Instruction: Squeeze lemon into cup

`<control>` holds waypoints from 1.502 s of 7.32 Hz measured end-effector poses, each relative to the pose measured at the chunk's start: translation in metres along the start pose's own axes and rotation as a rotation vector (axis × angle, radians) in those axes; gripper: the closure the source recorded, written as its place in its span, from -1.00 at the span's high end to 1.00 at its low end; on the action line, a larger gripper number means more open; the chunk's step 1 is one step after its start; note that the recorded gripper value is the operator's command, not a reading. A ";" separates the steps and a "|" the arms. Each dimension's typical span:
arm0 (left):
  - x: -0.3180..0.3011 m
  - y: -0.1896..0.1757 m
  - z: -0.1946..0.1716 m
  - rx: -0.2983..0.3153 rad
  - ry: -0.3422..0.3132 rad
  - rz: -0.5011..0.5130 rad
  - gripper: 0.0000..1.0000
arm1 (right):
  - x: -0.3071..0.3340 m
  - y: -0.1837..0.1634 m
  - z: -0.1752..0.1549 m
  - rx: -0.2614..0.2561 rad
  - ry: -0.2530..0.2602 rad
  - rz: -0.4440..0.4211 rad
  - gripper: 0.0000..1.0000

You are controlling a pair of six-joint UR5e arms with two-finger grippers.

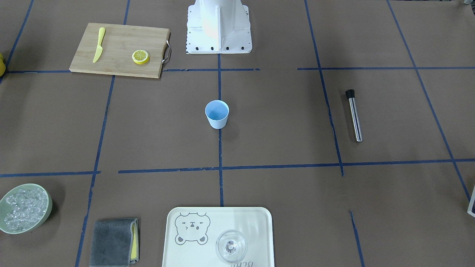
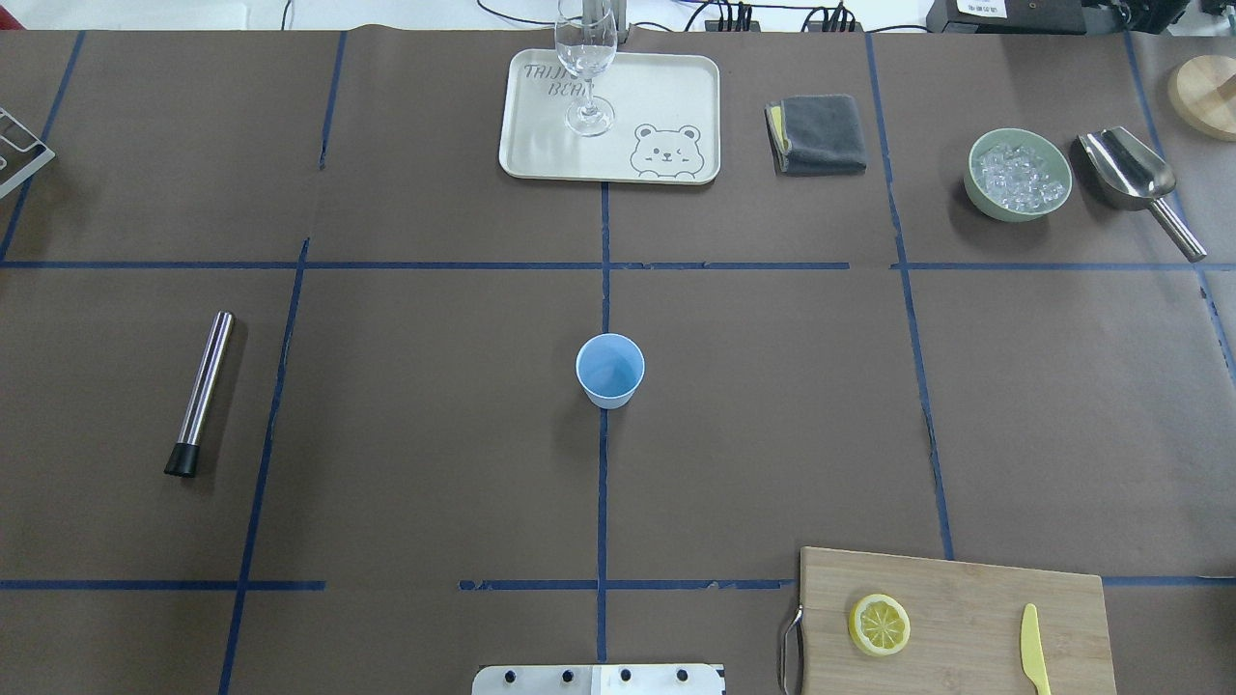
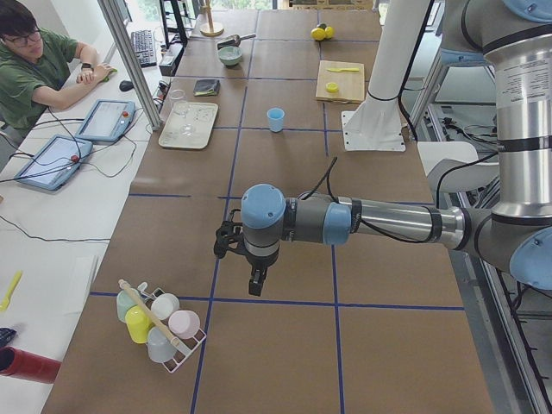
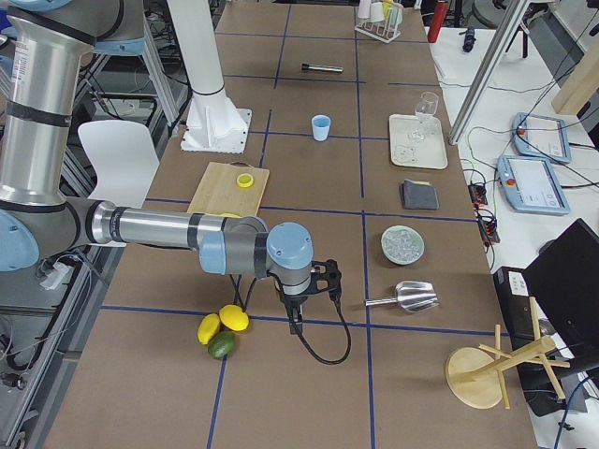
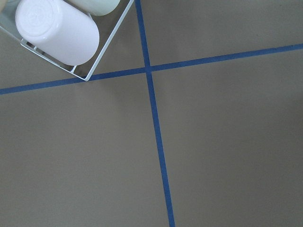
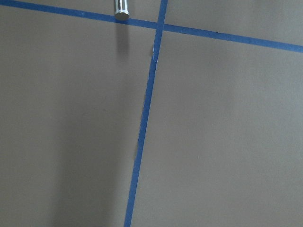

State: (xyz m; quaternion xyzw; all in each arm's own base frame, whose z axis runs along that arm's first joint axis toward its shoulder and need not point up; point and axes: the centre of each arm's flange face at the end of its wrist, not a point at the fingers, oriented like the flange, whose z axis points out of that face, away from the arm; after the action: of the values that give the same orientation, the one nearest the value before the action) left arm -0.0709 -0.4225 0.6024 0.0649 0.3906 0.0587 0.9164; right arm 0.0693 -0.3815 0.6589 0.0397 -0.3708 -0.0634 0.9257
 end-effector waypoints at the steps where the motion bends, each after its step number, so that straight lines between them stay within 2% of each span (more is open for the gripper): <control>1: 0.001 0.000 -0.001 0.001 -0.001 0.002 1.00 | -0.001 -0.001 -0.001 0.002 0.000 -0.002 1.00; 4: 0.003 -0.002 -0.003 0.008 0.001 0.009 1.00 | -0.004 -0.005 -0.005 0.011 0.002 -0.010 1.00; 9: 0.013 -0.018 -0.011 0.063 -0.006 0.066 1.00 | -0.012 -0.012 -0.014 0.071 0.006 -0.059 1.00; 11: 0.015 -0.023 -0.014 0.071 -0.005 0.078 1.00 | -0.024 -0.023 -0.025 0.174 0.012 -0.151 1.00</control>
State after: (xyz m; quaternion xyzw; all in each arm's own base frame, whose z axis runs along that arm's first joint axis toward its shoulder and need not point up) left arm -0.0692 -0.4415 0.5786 0.1128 0.3874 0.0805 0.9114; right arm 0.0669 -0.4005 0.6217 0.1480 -0.3652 -0.1006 0.9135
